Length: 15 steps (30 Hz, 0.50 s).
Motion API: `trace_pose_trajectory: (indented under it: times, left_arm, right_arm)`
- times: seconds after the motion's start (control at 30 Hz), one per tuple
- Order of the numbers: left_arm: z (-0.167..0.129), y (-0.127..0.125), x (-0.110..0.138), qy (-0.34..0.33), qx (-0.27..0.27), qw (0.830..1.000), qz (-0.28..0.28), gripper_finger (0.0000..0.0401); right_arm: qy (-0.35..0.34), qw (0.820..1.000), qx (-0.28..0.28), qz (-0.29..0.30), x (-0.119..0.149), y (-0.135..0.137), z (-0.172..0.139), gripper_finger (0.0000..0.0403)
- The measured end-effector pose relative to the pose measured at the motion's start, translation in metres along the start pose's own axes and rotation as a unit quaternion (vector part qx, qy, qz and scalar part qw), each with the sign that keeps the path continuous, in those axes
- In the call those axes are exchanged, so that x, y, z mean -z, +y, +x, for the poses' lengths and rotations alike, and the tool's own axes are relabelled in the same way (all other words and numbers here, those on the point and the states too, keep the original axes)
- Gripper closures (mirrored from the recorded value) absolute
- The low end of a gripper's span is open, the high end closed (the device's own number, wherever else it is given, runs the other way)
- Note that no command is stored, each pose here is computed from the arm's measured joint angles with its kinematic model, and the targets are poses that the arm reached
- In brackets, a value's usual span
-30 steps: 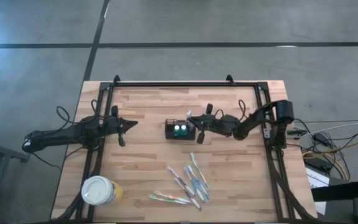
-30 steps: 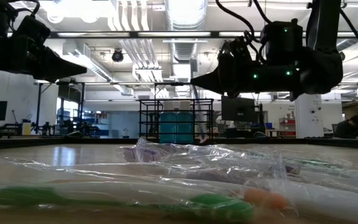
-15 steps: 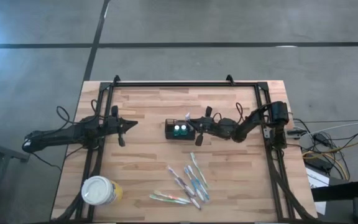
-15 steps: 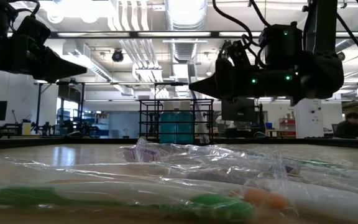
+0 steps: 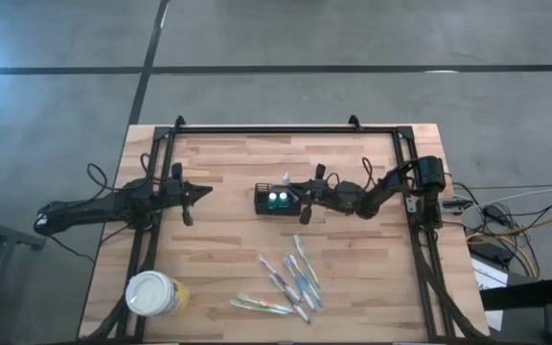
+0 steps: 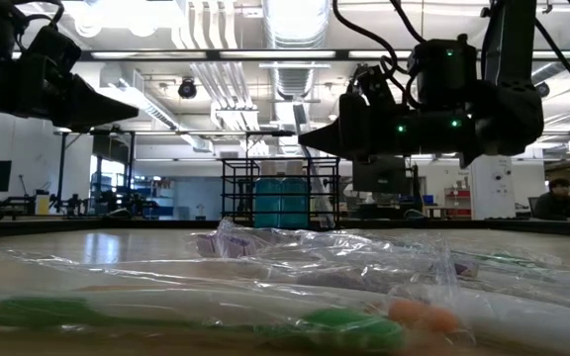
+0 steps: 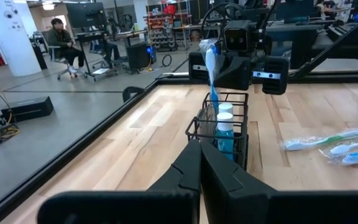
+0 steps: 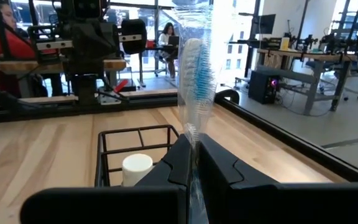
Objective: Pick & Place toothbrushing station
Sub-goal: Put the blue toothbrush into the wire organizer
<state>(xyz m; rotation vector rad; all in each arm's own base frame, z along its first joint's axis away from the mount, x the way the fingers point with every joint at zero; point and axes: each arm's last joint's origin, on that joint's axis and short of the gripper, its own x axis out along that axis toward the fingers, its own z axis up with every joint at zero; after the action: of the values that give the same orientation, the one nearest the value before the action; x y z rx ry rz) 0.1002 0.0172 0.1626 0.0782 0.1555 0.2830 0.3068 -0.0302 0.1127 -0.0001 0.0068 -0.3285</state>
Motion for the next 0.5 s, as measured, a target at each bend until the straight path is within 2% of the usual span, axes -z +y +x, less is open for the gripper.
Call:
trace_pose_trajectory:
  times: [0.3,0.5]
  left_arm:
    - [0.0001,0.0000,0.0001,0.000,0.000,1.000,0.000,0.0398]
    - [0.0001,0.0000,0.0000,0.000,0.000,1.000,0.000,0.0398]
  right_arm:
    - [-0.004,1.000,0.000,0.022,-0.0010,-0.0001,-0.0002,0.0388]
    - [0.003,0.999,0.000,0.036,0.0008,0.0000,-0.0004,0.0345]
